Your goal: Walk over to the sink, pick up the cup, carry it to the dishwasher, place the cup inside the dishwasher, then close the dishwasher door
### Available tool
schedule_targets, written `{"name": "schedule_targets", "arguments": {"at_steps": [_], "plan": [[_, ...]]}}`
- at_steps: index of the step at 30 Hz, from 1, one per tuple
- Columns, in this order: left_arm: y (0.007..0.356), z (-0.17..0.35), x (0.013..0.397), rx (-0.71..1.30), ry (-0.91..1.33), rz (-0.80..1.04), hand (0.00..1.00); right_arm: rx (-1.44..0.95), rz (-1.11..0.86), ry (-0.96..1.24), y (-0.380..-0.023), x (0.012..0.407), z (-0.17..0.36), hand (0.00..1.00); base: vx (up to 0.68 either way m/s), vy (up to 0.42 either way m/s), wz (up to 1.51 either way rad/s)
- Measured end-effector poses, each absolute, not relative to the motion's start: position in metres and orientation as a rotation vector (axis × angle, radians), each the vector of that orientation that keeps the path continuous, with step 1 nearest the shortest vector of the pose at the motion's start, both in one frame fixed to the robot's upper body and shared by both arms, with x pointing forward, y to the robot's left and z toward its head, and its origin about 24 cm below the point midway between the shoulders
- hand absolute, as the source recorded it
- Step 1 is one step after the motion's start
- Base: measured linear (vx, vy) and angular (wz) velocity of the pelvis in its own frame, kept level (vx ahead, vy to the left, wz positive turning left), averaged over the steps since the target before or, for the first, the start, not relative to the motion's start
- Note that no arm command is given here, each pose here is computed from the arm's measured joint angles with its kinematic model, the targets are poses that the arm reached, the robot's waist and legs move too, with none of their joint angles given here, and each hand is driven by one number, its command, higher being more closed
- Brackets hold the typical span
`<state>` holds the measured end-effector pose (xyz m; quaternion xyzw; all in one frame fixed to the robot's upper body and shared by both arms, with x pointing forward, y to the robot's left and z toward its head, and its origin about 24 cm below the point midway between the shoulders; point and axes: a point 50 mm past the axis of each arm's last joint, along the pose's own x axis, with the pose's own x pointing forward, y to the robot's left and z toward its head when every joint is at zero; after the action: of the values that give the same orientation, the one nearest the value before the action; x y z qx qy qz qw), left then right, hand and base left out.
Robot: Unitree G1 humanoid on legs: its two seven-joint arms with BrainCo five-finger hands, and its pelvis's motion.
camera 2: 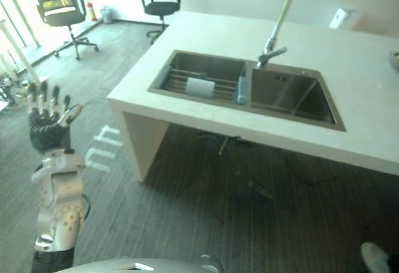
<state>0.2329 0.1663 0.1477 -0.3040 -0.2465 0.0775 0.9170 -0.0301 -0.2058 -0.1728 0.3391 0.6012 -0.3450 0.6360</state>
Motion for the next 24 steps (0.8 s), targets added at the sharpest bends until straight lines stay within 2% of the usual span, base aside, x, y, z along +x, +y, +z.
{"name": "schedule_targets", "arguments": {"at_steps": [5, 10, 14, 17, 18, 24], "plan": [[0.151, 0.164, 0.246, -0.619, -0.537, 0.021, 0.00, 0.899, -0.845, 1.363, -0.209, -0.034, -0.172, 0.00, 0.16, -0.246, 0.02], [0.149, 0.164, 0.247, -0.558, -0.512, -0.058, 0.00, 0.942, -0.864, 1.361, -0.215, -0.038, -0.171, 0.00, 0.13, 0.038, -0.22], [0.153, 0.162, 0.248, -0.524, -0.471, -0.064, 0.00, 0.991, -0.832, 1.374, -0.195, -0.038, -0.174, 0.00, 0.12, 0.045, -0.39], [0.149, 0.160, 0.248, -0.559, -0.447, -0.091, 0.00, 0.988, -0.815, 1.368, -0.194, -0.037, -0.174, 0.00, 0.11, 0.032, 0.01], [0.141, 0.159, 0.244, -0.596, -0.440, -0.142, 0.00, 0.873, -0.740, 1.440, -0.204, -0.044, -0.171, 0.00, 0.03, 0.004, 0.06], [0.143, 0.155, 0.243, -0.587, -0.429, -0.122, 0.00, 0.871, -0.736, 1.440, -0.203, -0.044, -0.171, 0.00, 0.01, -0.001, -0.02]]}}
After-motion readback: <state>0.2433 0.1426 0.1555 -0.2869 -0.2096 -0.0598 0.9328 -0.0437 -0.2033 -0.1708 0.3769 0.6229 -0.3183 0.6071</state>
